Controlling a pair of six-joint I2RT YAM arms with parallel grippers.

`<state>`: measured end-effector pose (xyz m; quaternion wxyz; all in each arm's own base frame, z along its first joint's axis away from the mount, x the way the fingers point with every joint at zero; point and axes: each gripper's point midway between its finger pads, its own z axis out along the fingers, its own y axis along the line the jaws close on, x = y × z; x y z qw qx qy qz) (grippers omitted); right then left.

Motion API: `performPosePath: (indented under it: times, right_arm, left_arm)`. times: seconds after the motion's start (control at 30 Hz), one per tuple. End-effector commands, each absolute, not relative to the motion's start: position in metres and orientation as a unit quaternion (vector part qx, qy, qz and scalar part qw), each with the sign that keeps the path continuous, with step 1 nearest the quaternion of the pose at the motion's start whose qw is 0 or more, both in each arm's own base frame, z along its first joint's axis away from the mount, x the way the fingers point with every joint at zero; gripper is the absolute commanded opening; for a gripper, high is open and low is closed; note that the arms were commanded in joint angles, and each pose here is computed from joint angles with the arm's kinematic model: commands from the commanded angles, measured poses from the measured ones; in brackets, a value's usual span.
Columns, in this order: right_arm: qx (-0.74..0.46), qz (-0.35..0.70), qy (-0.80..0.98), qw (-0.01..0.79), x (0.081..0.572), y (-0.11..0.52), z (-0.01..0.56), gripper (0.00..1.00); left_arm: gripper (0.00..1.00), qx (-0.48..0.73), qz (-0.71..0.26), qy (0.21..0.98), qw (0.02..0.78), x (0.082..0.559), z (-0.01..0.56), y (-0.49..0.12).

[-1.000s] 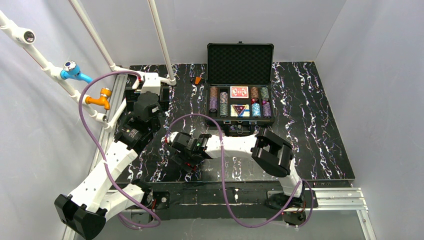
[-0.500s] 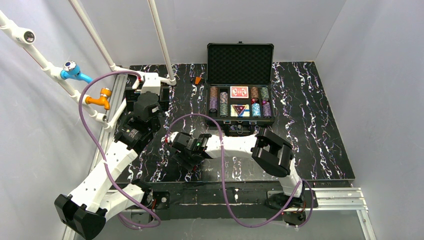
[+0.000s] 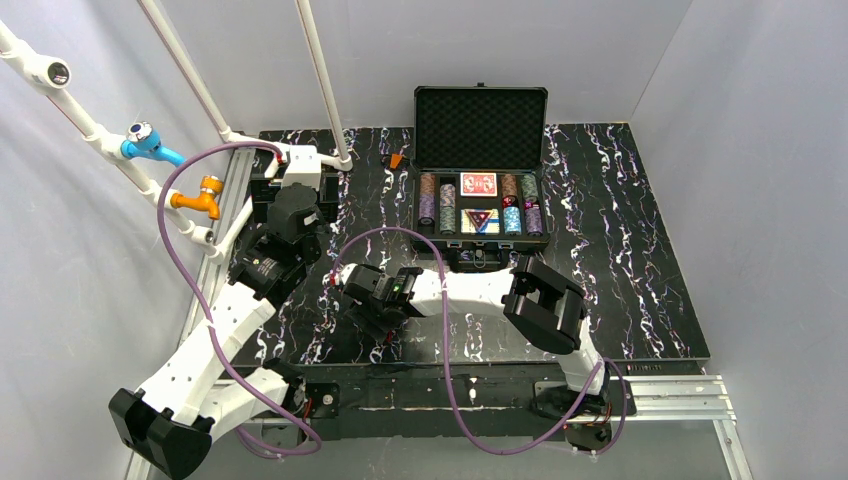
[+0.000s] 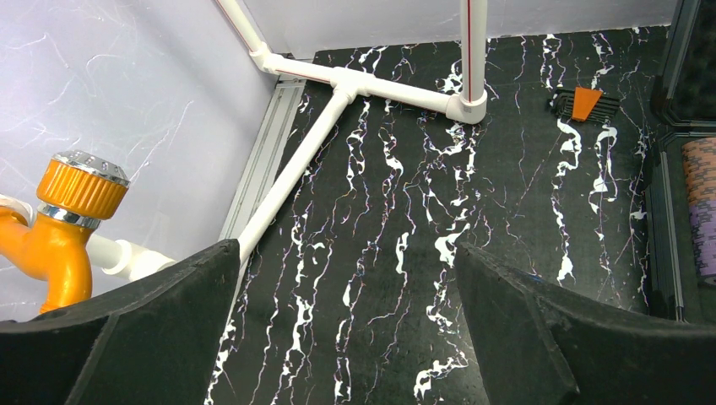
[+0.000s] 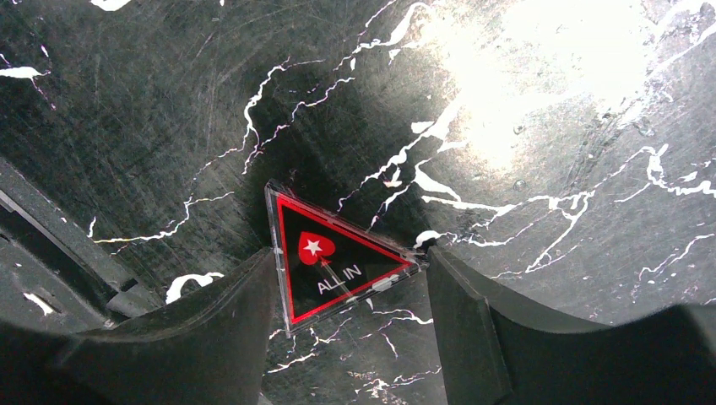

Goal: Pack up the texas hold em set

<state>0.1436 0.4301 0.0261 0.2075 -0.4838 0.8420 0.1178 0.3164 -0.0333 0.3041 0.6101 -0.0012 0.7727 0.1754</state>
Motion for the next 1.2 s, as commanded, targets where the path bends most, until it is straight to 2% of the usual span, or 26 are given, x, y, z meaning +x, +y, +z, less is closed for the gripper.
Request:
performPosePath:
  times: [0.0, 0.57, 1.17]
  right_arm:
    - [-0.5, 0.076, 0.848, 0.162, 0.134, 0.397, 0.014, 0.55]
    - [-0.435, 0.076, 0.875, 0.201, 0.169, 0.365, 0.053, 0.54]
    - [-0.313, 0.073, 0.905, 0.279, 0.281, 0.316, 0.132, 0.57]
  left_arm:
    - [0.98, -0.021, 0.171, 0.761, 0.625, 0.313, 0.319, -0.028]
    - [0.98, -0.028, 0.17, 0.756, 0.631, 0.31, 0.323, -0.025]
    - [0.98, -0.026, 0.169, 0.757, 0.631, 0.31, 0.323, -0.026]
